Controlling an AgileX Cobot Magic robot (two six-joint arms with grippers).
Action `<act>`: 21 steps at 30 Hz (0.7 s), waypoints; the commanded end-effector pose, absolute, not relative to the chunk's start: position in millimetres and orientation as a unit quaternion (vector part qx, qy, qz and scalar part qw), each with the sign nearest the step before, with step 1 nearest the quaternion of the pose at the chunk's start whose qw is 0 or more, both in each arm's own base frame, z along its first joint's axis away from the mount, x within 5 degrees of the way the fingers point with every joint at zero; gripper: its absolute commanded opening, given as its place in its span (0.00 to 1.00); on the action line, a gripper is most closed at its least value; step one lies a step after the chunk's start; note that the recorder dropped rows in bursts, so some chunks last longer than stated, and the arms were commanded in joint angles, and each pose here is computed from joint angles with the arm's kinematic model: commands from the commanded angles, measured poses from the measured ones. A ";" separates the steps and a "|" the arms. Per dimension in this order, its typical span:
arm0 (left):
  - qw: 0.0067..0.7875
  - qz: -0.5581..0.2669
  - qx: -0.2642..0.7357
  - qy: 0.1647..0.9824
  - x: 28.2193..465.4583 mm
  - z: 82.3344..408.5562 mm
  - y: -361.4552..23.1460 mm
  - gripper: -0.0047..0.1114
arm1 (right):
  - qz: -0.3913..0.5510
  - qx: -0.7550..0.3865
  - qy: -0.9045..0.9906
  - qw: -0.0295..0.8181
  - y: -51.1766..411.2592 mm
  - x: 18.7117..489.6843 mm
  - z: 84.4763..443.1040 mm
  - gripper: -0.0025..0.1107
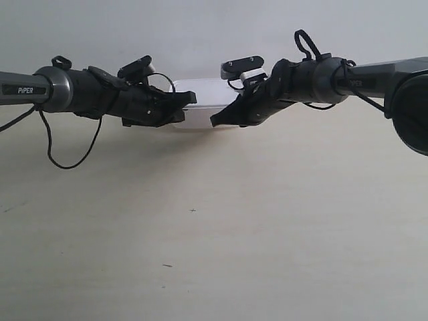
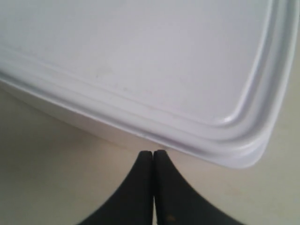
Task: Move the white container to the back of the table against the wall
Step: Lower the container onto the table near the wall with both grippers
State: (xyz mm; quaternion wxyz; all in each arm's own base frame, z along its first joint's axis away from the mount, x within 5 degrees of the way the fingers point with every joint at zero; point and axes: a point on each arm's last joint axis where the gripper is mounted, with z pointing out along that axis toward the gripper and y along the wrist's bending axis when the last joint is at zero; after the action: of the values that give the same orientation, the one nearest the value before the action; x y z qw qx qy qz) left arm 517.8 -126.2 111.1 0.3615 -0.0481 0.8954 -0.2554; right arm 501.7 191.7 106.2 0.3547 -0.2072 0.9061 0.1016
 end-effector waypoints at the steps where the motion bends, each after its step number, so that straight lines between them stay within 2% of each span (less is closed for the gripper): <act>1: 0.364 -0.256 -0.049 0.894 521.9 106.6 -126.1 0.04 | 0.099 -0.211 0.904 0.360 190.5 506.4 109.1 0.02; 15: 0.366 -0.251 -0.058 0.894 529.7 95.6 -117.7 0.04 | 0.092 -0.199 0.908 0.358 180.6 511.2 92.2 0.02; 21: 0.370 -0.253 -0.060 0.892 534.3 94.9 -114.3 0.04 | 0.096 -0.200 0.903 0.368 183.9 519.2 96.8 0.02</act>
State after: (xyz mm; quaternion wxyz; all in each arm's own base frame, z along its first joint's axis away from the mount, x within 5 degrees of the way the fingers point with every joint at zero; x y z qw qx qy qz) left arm 531.3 -116.9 95.5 0.3659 -0.0567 0.8939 -0.2525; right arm 513.4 184.3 89.2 0.3528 -0.1985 0.9091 0.0982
